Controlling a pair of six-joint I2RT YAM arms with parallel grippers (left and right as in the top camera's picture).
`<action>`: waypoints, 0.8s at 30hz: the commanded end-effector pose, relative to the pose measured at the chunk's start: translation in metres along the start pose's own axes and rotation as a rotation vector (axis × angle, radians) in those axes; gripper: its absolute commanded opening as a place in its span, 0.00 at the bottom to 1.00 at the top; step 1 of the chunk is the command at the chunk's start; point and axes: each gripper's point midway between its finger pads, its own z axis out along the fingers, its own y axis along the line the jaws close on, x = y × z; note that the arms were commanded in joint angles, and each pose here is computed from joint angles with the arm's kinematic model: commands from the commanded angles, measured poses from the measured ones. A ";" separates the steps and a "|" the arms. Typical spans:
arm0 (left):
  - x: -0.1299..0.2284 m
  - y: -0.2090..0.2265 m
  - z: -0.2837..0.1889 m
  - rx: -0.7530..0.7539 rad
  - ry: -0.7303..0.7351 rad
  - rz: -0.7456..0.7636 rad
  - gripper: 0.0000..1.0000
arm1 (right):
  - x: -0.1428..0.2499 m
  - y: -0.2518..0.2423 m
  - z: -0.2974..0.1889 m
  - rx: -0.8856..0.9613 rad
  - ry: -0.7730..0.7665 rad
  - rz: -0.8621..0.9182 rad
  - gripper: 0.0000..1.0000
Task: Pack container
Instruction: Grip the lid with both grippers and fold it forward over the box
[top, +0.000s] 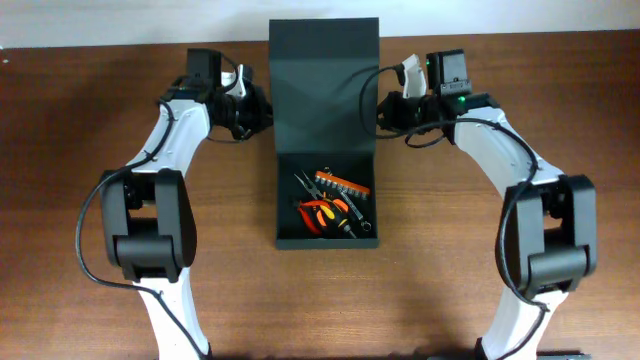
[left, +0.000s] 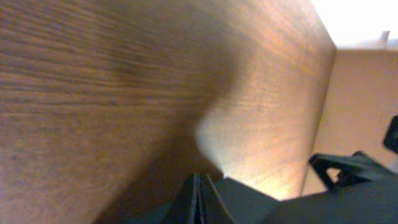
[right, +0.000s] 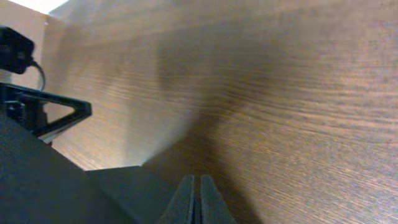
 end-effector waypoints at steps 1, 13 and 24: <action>0.001 -0.019 -0.004 0.038 0.022 0.105 0.02 | -0.013 0.042 -0.025 -0.078 -0.044 -0.085 0.04; 0.029 -0.026 -0.032 -0.030 0.130 0.165 0.02 | 0.008 0.066 -0.066 -0.060 0.007 -0.082 0.04; 0.058 -0.016 -0.070 -0.207 0.181 0.210 0.02 | 0.050 0.063 -0.088 0.007 0.147 -0.008 0.04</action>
